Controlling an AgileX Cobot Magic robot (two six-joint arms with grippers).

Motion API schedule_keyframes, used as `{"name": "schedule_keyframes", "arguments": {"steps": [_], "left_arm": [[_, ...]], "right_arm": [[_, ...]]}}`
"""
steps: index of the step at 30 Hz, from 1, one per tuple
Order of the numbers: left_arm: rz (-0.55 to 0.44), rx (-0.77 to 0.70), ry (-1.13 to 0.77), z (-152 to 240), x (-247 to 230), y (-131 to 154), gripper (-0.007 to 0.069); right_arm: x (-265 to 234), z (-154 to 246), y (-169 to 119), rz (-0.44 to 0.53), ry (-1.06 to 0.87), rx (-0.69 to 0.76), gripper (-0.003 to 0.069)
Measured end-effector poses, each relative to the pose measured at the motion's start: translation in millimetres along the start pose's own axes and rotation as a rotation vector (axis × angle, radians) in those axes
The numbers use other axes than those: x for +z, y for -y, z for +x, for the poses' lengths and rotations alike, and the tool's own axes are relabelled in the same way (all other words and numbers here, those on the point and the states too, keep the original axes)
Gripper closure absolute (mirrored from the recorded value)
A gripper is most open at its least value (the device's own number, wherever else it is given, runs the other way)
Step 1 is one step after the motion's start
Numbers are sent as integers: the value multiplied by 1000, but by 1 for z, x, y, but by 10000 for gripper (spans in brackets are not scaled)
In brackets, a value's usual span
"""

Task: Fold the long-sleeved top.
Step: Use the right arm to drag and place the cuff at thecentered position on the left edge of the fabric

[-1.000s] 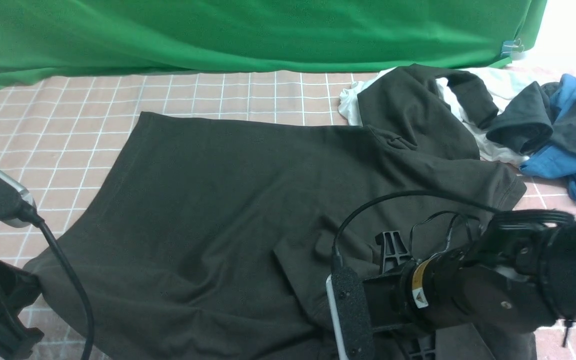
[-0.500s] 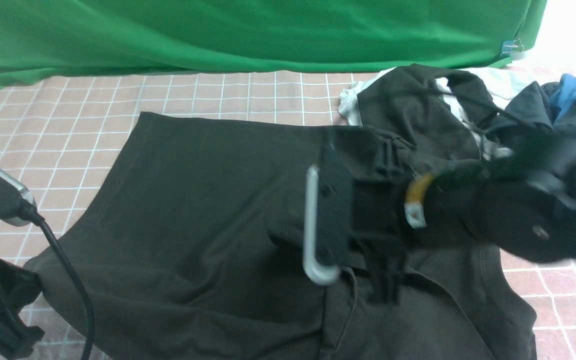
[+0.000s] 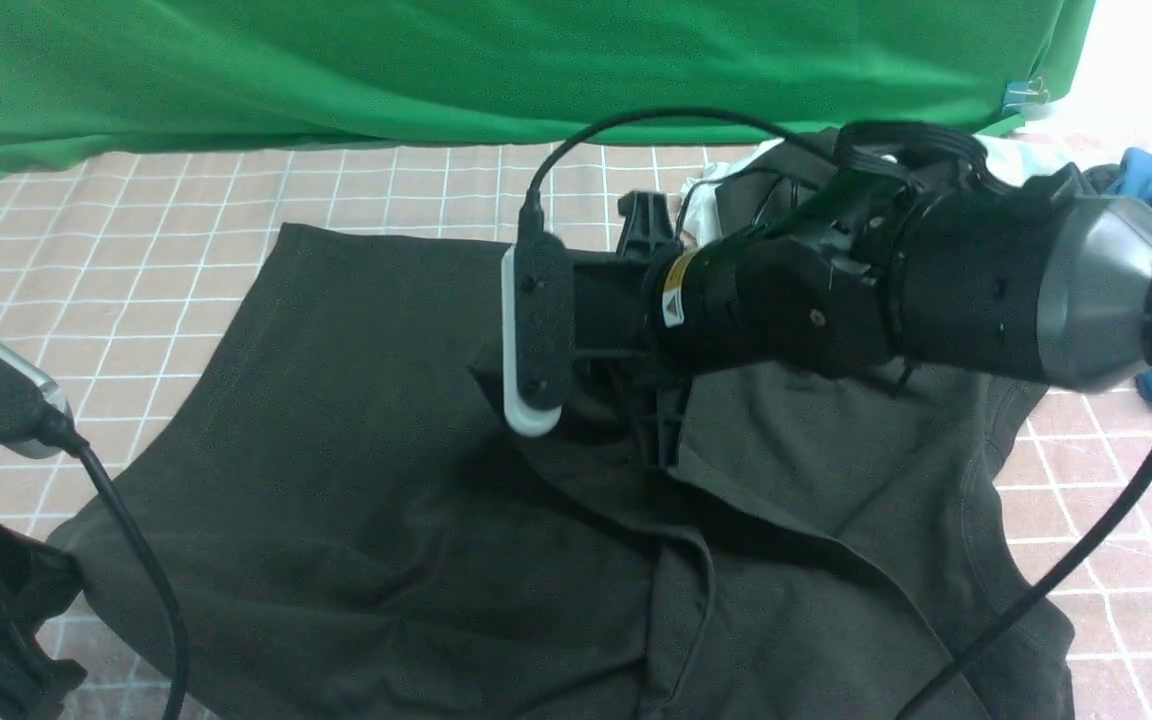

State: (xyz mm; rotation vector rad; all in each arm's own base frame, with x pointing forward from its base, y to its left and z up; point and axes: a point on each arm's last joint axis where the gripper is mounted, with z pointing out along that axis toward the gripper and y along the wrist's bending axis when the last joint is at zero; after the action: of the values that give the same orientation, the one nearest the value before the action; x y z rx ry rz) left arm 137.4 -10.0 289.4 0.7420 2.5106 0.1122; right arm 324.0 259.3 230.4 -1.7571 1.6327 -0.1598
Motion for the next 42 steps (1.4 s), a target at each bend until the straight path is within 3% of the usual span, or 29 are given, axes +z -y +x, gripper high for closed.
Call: {"name": "schedule_keyframes", "arguments": {"steps": [6,8,11,12,13,16,23,24,25,27,30,35,42], "left_arm": [[0,0,0,0,0,0,588],[0,0,0,0,0,0,588],[0,0,0,0,0,0,588],[0,0,0,0,0,0,588],[0,0,-1,0,0,0,588],[6,1,-13,1,0,1,588],[3,16,-55,5,0,0,588],[-1,16,-49,4,0,0,588],[0,16,-49,4,0,0,588],[-12,16,-29,3,0,-1,588],[-24,16,-9,1,0,-2,588],[-23,13,-1,0,0,-2,588],[-7,1,9,-1,0,-1,588]], "right_arm": [[-1,6,15,94,39,3,565],[-1,8,21,129,53,9,528],[1,14,30,185,73,38,341],[2,18,34,209,82,73,232],[2,20,36,220,87,102,178],[-3,23,41,230,94,190,120],[-57,17,38,117,32,521,204],[-71,15,27,16,-43,660,219],[-73,14,26,6,-49,688,219],[-72,11,4,-150,-156,830,211],[-52,3,-24,-275,-238,889,164],[-15,-1,-38,-288,-253,950,116],[35,19,-57,-260,-371,887,130]]}}
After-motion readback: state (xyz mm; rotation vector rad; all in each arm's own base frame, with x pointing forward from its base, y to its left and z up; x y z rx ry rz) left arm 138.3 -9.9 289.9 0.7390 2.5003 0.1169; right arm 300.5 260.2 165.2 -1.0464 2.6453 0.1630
